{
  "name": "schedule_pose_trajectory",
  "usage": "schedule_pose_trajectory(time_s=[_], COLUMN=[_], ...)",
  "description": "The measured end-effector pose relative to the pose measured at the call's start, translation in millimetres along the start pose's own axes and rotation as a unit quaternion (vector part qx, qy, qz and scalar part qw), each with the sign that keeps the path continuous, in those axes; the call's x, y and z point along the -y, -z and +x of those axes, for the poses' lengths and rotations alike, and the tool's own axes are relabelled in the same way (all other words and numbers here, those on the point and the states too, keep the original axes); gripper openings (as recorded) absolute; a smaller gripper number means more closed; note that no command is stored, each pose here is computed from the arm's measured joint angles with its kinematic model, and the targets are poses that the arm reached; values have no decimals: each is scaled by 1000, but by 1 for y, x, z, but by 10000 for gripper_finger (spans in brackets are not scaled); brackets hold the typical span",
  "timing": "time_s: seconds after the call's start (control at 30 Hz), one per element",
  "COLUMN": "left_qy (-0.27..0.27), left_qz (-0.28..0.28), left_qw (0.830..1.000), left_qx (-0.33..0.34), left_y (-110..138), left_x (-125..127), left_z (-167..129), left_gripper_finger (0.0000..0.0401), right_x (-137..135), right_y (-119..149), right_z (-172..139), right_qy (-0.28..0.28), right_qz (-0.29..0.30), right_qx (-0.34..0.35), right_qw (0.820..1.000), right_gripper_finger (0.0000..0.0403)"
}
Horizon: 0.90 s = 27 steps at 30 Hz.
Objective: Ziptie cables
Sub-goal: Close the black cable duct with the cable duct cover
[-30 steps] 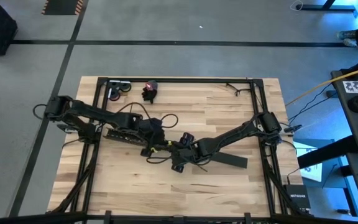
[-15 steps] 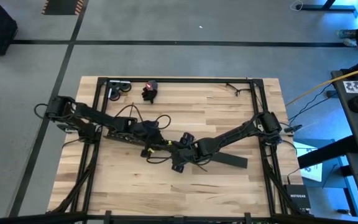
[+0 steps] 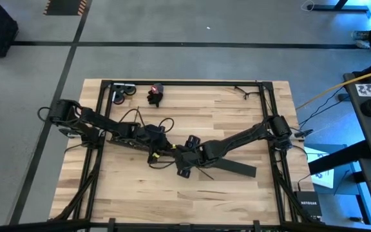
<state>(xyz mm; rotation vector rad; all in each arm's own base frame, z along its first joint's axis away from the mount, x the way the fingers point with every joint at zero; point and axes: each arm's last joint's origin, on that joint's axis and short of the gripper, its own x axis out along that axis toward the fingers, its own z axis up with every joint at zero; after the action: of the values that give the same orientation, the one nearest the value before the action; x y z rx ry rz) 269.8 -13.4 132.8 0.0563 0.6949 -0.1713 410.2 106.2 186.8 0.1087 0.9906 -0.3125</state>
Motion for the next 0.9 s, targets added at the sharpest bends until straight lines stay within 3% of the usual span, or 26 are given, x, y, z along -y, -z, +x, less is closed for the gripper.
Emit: schedule_pose_trajectory(time_s=[0.27, 0.6, 0.9], left_qy=[3, 3, 5], left_qz=[-6, -18, -11], left_qw=[1000, 1000, 1000], left_qx=[-9, -13, -16], left_y=[3, 4, 5], left_x=[0, 0, 2], left_z=[4, 4, 4], left_gripper_finger=[235, 235, 235], right_x=[30, 29, 25], right_y=[-6, -4, -3], right_z=[18, 26, 35], right_qy=[-32, -63, -72], right_qz=[16, 1, -1], right_qx=[-28, -44, -44], right_qw=[999, 997, 996], right_gripper_finger=[305, 301, 204])
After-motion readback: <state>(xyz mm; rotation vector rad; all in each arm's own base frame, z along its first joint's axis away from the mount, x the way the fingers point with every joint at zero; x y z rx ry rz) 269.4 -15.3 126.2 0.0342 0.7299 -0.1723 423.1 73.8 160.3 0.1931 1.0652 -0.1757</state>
